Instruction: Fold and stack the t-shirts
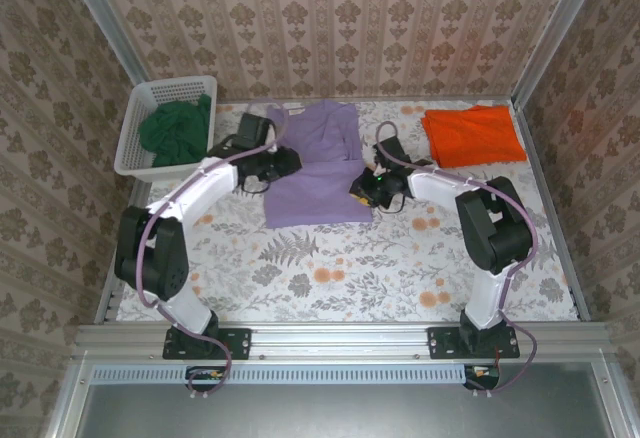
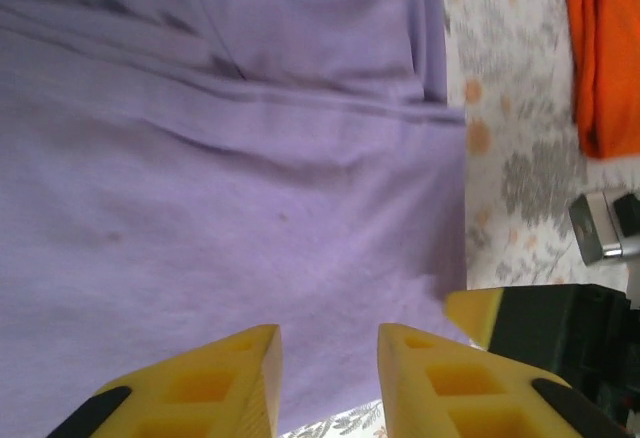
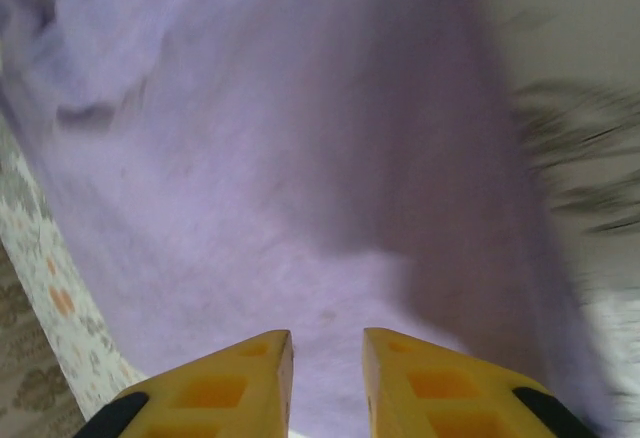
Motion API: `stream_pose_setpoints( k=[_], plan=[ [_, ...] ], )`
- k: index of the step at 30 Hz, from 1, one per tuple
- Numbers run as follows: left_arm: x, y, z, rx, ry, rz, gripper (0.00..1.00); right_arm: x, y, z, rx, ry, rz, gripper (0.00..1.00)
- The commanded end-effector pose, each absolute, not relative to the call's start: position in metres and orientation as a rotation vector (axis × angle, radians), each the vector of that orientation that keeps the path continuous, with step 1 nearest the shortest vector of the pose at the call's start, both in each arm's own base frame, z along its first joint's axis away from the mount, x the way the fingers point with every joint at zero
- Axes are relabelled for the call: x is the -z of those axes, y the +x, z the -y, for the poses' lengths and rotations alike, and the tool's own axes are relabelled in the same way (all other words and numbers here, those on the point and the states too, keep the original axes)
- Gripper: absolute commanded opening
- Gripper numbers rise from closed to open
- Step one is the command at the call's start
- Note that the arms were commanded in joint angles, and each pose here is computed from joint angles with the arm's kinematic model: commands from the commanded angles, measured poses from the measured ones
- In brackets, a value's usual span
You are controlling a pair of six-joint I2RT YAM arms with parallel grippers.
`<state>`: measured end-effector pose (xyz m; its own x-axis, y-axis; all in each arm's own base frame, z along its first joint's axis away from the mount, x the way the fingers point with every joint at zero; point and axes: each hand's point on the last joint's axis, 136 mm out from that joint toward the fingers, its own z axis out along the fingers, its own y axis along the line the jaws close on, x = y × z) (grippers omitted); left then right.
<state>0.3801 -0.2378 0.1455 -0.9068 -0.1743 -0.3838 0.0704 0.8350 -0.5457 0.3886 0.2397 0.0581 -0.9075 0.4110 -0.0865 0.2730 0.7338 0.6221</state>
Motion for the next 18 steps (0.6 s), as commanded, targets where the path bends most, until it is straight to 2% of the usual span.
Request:
stream_pose_setpoints(
  k=[1, 4, 10, 18],
  plan=[
    [-0.102, 0.37, 0.253, 0.796, -0.031, -2.676, 0.28, -0.061, 0.393, -0.259, -0.965, 0.472, -2.679, 0.25],
    [-0.074, 0.359, 0.254, 0.76, -0.026, -2.74, 0.26, -0.043, 0.383, -0.266, -0.978, 0.499, -2.73, 0.25],
    [-0.026, 0.33, 0.218, 0.566, -0.042, -2.846, 0.28, -0.005, 0.344, -0.249, -0.855, 0.509, -2.857, 0.27],
    [-0.005, 0.271, 0.2, 0.547, -0.014, -2.921, 0.3, 0.021, 0.283, -0.214, -0.719, 0.502, -2.958, 0.28]
  ],
)
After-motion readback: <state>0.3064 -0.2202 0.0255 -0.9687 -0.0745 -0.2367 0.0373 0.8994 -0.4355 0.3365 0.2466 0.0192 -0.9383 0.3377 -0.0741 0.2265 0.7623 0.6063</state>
